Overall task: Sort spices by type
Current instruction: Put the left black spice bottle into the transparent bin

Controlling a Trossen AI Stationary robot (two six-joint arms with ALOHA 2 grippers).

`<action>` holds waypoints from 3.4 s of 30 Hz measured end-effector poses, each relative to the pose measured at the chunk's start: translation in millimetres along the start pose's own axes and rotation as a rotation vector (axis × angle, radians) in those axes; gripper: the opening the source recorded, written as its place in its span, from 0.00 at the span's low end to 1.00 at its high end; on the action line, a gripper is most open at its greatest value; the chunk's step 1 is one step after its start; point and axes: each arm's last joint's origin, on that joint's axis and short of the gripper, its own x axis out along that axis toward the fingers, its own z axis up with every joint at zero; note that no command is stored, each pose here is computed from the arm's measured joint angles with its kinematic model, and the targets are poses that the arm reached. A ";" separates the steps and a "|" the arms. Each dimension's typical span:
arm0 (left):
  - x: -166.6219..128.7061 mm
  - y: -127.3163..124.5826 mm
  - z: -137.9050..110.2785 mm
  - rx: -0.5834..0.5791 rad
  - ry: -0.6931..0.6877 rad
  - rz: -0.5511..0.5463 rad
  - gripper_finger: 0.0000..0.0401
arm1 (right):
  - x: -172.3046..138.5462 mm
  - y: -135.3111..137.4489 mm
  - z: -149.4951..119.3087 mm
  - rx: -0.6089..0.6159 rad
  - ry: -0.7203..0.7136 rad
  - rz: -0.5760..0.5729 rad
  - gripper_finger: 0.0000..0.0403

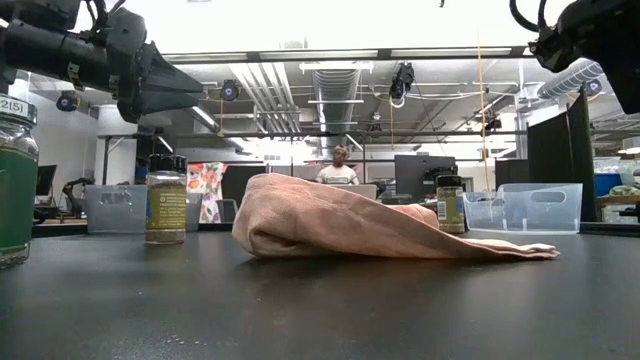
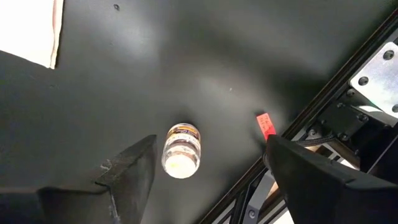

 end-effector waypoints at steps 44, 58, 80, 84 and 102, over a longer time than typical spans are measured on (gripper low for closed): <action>0.0 0.0 0.0 -0.001 0.000 0.000 0.49 | 4.3 31.6 12.0 -0.137 -0.129 0.198 0.71; 0.0 0.0 0.0 -0.005 0.000 0.000 0.49 | 42.3 58.3 13.8 -0.173 0.107 0.084 0.62; 0.0 0.0 0.0 -0.005 0.000 0.000 0.49 | 44.3 56.3 13.4 -0.178 0.121 0.043 0.62; 0.0 0.0 0.0 -0.005 0.000 0.000 0.49 | 44.3 56.1 13.4 -0.179 0.121 0.041 0.62; 0.0 0.0 0.0 -0.034 0.000 0.000 0.49 | 44.5 54.7 17.7 -0.300 -0.024 -0.020 0.55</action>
